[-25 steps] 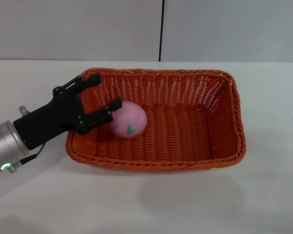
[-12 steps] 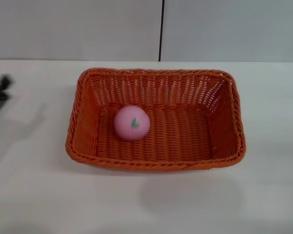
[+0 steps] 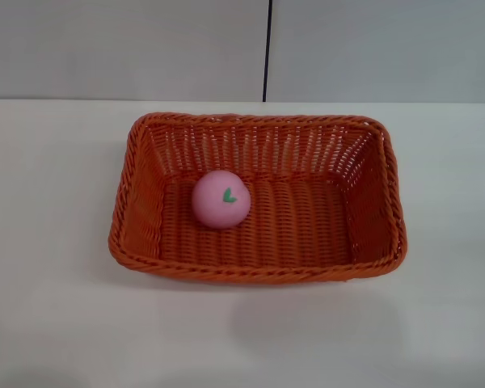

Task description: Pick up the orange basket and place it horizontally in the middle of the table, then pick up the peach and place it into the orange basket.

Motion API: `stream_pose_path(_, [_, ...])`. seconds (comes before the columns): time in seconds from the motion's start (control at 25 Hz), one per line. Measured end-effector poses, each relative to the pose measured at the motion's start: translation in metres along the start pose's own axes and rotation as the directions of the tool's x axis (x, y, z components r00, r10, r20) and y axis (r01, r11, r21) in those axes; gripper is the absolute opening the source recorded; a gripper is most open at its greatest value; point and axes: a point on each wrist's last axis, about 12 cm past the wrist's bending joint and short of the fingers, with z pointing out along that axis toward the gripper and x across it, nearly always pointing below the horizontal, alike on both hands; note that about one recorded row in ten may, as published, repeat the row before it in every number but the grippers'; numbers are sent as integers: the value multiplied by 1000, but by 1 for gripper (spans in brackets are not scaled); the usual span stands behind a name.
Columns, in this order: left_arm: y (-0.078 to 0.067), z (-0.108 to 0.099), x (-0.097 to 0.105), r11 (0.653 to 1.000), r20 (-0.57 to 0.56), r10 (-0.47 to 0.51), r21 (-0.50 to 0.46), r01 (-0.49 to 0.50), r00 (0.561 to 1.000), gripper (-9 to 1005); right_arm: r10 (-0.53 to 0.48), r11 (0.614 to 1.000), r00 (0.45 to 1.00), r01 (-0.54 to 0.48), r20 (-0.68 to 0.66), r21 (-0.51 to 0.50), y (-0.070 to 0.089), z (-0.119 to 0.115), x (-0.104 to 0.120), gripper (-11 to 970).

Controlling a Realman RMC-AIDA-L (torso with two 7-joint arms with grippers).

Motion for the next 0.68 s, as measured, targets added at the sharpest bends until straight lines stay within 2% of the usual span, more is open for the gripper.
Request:
stream_pose_path(0.28, [3, -7, -2, 999, 24, 0, -41, 1, 1000, 829, 11, 999, 1000, -11, -1, 50, 0, 0, 3, 566])
stream_pose_path(0.68, [-1, 1, -4, 999, 61, 6, -45, -4, 998, 829, 11, 997, 1000, -11, -3, 80, -3, -1, 3, 566])
